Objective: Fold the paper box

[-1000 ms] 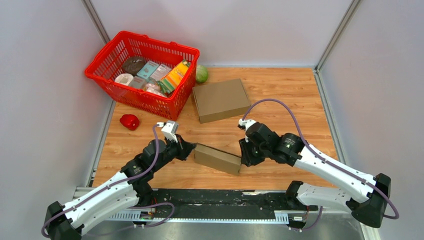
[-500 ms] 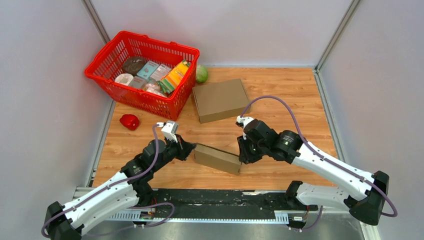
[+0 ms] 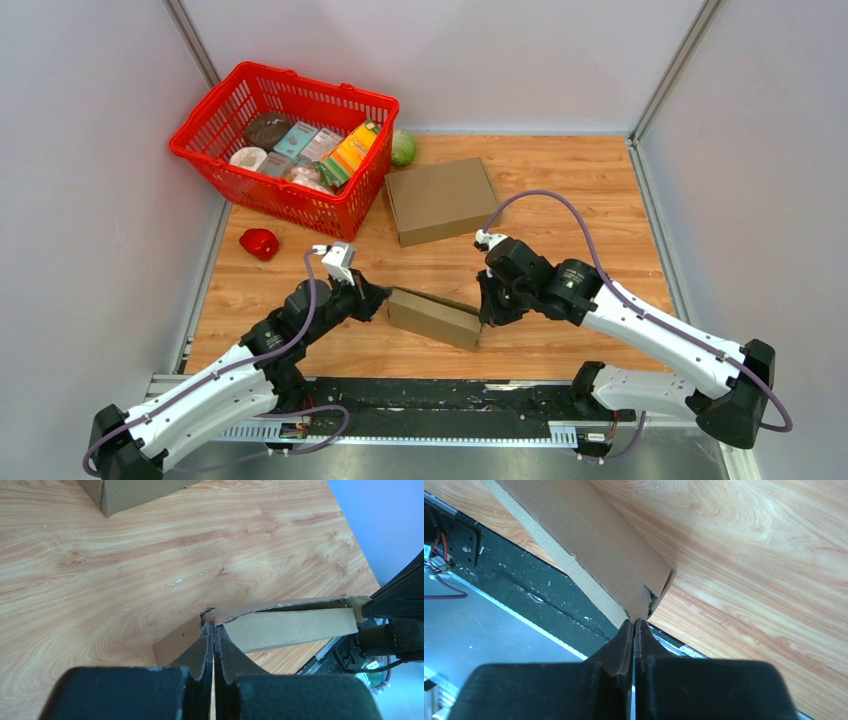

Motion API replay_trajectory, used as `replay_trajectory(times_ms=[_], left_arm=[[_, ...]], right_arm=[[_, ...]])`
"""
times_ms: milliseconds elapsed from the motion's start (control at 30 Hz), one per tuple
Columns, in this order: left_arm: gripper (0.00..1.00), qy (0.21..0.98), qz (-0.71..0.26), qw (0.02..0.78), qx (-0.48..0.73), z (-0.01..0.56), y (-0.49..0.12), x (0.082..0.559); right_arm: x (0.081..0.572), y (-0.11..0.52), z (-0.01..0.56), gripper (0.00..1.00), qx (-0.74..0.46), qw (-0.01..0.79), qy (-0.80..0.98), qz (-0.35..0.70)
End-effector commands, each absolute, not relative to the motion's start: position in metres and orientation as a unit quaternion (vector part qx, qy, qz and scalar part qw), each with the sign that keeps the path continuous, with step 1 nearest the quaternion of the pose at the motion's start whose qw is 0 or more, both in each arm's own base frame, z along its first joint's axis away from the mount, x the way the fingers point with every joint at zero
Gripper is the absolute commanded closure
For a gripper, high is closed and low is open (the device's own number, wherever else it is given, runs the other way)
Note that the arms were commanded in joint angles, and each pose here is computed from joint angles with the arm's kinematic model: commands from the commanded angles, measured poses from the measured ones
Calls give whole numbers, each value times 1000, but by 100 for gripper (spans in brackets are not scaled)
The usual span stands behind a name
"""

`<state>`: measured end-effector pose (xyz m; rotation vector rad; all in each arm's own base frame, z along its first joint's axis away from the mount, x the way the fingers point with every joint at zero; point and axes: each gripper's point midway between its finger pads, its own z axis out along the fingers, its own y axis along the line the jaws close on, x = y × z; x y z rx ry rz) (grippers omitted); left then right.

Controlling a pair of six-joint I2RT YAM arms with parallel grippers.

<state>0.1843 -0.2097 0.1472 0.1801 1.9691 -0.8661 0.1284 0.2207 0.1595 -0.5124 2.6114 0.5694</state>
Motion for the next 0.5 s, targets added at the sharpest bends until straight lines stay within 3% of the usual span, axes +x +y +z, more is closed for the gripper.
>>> replay_trajectory(times_ms=[0, 467], left_arm=[[100, 823, -344, 445, 79, 132, -208, 176], [100, 822, -349, 444, 76, 130, -207, 174]], right_arm=[[133, 245, 185, 100, -131, 217, 931, 263], [136, 244, 185, 100, 13, 192, 938, 287]])
